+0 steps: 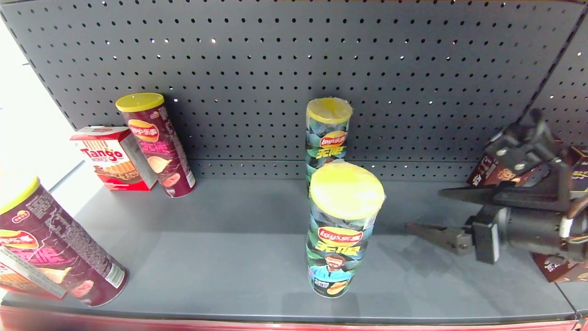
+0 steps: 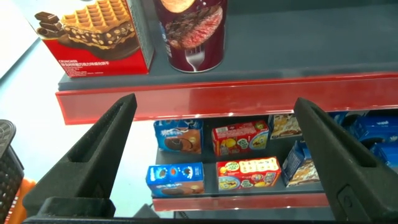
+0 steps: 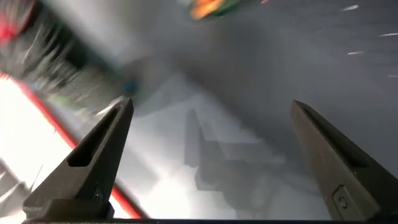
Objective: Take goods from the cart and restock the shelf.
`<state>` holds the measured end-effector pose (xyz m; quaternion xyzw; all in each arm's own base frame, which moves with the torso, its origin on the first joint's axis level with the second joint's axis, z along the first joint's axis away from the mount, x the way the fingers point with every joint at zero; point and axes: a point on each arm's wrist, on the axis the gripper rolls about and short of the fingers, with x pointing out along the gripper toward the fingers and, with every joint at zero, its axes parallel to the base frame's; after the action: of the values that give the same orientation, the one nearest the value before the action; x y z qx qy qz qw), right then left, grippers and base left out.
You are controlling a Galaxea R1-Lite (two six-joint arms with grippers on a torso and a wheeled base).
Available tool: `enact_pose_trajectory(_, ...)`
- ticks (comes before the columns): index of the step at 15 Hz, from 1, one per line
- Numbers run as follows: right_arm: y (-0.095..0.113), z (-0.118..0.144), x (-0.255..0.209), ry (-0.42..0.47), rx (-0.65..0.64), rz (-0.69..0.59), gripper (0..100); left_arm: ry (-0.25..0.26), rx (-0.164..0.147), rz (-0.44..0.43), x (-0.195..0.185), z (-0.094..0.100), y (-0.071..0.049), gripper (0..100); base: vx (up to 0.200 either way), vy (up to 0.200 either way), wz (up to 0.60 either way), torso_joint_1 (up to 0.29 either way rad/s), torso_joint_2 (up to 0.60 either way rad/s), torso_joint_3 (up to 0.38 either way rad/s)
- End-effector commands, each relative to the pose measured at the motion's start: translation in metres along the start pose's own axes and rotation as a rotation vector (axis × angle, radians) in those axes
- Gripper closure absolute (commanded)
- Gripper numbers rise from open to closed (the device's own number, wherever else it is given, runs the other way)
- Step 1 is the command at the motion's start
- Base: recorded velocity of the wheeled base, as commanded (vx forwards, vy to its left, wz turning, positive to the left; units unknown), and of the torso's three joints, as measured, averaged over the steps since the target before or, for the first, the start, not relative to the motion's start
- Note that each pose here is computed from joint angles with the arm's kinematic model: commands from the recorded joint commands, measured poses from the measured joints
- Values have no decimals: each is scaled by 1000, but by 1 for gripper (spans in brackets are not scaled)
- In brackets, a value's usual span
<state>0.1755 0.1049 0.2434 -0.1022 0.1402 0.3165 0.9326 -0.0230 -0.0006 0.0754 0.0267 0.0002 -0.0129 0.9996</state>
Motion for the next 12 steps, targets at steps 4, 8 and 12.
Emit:
enact_pose_trajectory(4,-10,-4,-146,-369,48,-468,0,2,3,-2,0,0,0,0,0,0,0,0,0,0)
enact_pose_trajectory(8,25,-72,-185,-416,43,-625,0,1,-3,1,0,0,0,0,0,0,0,0,0,0)
enact_pose_trajectory(12,59,-145,-196,-359,69,-669,0,2,2,1,0,0,0,0,0,0,0,0,0,0)
